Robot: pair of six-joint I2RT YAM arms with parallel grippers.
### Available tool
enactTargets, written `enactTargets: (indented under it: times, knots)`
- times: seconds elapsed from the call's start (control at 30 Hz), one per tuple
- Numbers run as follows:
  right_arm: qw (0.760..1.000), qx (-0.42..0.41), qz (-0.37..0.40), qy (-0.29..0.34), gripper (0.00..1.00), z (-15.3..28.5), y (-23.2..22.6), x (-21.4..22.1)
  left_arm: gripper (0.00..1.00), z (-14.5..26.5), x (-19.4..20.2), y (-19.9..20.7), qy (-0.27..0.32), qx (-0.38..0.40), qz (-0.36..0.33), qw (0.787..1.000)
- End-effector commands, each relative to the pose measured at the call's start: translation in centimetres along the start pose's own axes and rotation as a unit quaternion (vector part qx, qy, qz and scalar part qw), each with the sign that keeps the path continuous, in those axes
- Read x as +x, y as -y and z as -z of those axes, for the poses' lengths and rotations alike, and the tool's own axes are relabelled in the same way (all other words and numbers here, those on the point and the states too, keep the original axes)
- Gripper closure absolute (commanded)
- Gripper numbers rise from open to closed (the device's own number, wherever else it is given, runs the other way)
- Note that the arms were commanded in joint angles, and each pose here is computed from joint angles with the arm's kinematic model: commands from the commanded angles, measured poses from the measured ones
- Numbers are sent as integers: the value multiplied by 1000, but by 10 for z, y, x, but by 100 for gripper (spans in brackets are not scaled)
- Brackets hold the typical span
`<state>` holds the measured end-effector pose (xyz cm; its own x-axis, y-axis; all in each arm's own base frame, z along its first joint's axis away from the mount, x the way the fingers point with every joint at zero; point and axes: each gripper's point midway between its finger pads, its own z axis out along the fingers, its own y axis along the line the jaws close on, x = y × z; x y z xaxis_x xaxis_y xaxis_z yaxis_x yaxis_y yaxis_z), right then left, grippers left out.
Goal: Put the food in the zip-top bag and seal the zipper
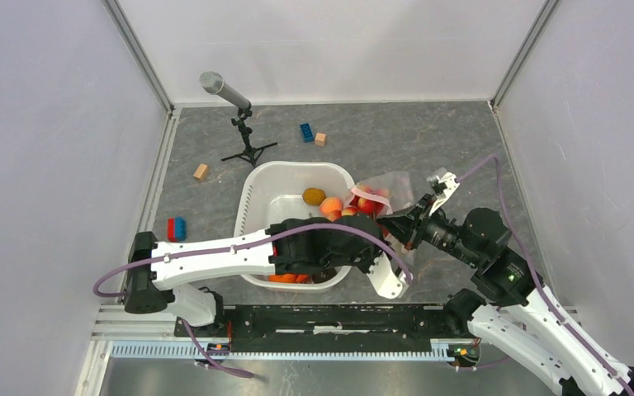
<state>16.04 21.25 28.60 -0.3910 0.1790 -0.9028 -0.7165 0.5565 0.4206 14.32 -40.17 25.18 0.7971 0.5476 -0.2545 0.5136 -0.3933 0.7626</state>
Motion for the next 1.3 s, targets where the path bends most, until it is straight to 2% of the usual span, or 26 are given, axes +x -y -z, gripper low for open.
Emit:
enactTargets:
  times: [0.0,0.1,0.23,0.33,0.5,0.63,0.7,0.77,0.83,0.9,1.0,1.1,1.2,1.27]
  knots:
    - [998,-12,-5,58,100,9,-17,-41,98,8,18,-31,-27,-71,53,996]
    - [999,-5,-9,39,100,8,-15,-35,98,13,23,-42,-28,-95,83,992]
    - [998,-51,-4,21,100,6,-30,-28,98,14,22,-52,-13,-105,116,988]
    - [995,-87,-17,49,100,6,-43,-39,98,7,13,-51,9,-99,141,985]
    - [989,-54,-54,123,100,11,-35,-65,98,-10,1,-29,45,-68,162,983]
    - [986,33,-72,150,100,19,-7,-75,98,-8,-4,-27,74,-85,176,978]
    - [985,62,-73,142,100,23,3,-71,98,-4,1,-36,69,-110,186,974]
    - [989,77,-59,108,100,23,5,-65,95,0,12,-49,53,-144,198,968]
    - [997,44,-29,54,100,20,-8,-53,95,2,22,-63,50,-172,220,959]
    - [999,1,-21,29,100,21,-23,-44,95,2,26,-77,69,-187,241,950]
    - [997,-60,-14,43,100,28,-43,-42,96,-9,24,-80,85,-160,244,953]
    - [995,-91,-14,36,100,32,-54,-40,97,-33,29,-67,60,-128,239,961]
    - [996,-72,-23,48,100,31,-47,-42,98,-44,27,-65,73,-139,261,952]
    - [998,-17,-28,59,100,33,-31,-49,94,-41,30,-69,73,-161,286,942]
